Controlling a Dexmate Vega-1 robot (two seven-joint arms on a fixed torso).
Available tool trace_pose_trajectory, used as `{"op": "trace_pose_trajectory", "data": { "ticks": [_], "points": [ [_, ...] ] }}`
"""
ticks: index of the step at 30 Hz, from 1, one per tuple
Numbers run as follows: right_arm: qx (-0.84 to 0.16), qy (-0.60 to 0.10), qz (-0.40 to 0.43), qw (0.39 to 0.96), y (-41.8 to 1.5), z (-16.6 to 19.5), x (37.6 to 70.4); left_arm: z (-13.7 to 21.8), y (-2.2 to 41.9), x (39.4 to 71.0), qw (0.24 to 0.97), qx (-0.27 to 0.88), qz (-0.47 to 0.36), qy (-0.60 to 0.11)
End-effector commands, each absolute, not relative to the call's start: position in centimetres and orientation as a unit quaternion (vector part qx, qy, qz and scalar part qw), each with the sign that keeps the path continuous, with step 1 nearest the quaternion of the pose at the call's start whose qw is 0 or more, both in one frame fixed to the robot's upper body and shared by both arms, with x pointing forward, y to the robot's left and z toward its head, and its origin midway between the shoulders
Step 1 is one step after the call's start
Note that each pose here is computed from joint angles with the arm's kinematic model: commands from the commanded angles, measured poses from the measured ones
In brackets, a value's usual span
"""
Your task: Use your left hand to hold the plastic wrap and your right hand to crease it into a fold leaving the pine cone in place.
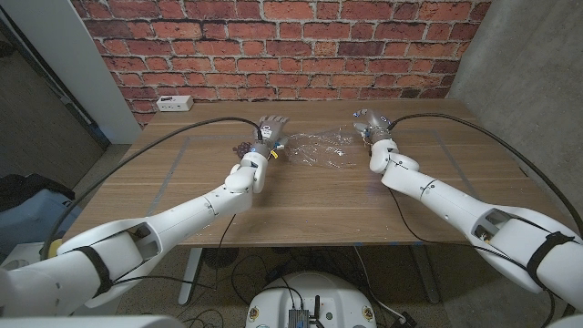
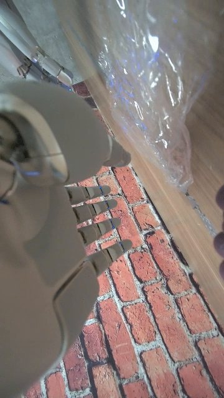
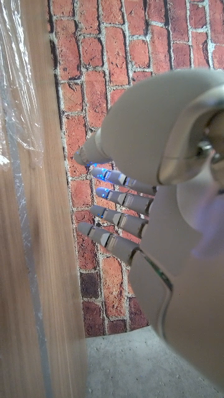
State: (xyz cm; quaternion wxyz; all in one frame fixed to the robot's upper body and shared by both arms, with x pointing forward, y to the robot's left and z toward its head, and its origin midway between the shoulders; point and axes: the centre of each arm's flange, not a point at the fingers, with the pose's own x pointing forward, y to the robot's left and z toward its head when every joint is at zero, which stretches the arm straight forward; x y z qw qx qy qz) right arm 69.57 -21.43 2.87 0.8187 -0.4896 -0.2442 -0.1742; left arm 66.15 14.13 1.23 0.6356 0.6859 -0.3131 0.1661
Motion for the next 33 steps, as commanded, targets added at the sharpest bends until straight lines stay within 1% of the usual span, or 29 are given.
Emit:
{"op": "trace_pose_trajectory", "data": {
  "ticks": [1, 5, 17, 33],
  "points": [
    [-0.484, -0.274, -0.151, 0.817, -20.8, 2.2, 67.1, 0.3, 14.0, 64.8, 0.654, 0.659, 0.13, -0.348],
    [-0.493, -0.282, -0.143, 0.811, -20.4, 1.9, 66.4, -0.1, 13.8, 64.4, 0.643, 0.668, 0.128, -0.352],
    [-0.505, -0.291, -0.125, 0.803, -19.7, 1.1, 64.7, -1.3, 14.7, 63.9, 0.68, 0.636, 0.08, -0.356],
    [-0.53, -0.283, -0.102, 0.793, -19.5, 0.2, 62.9, -2.1, 15.3, 63.3, 0.699, 0.623, 0.034, -0.35]
  ]
}}
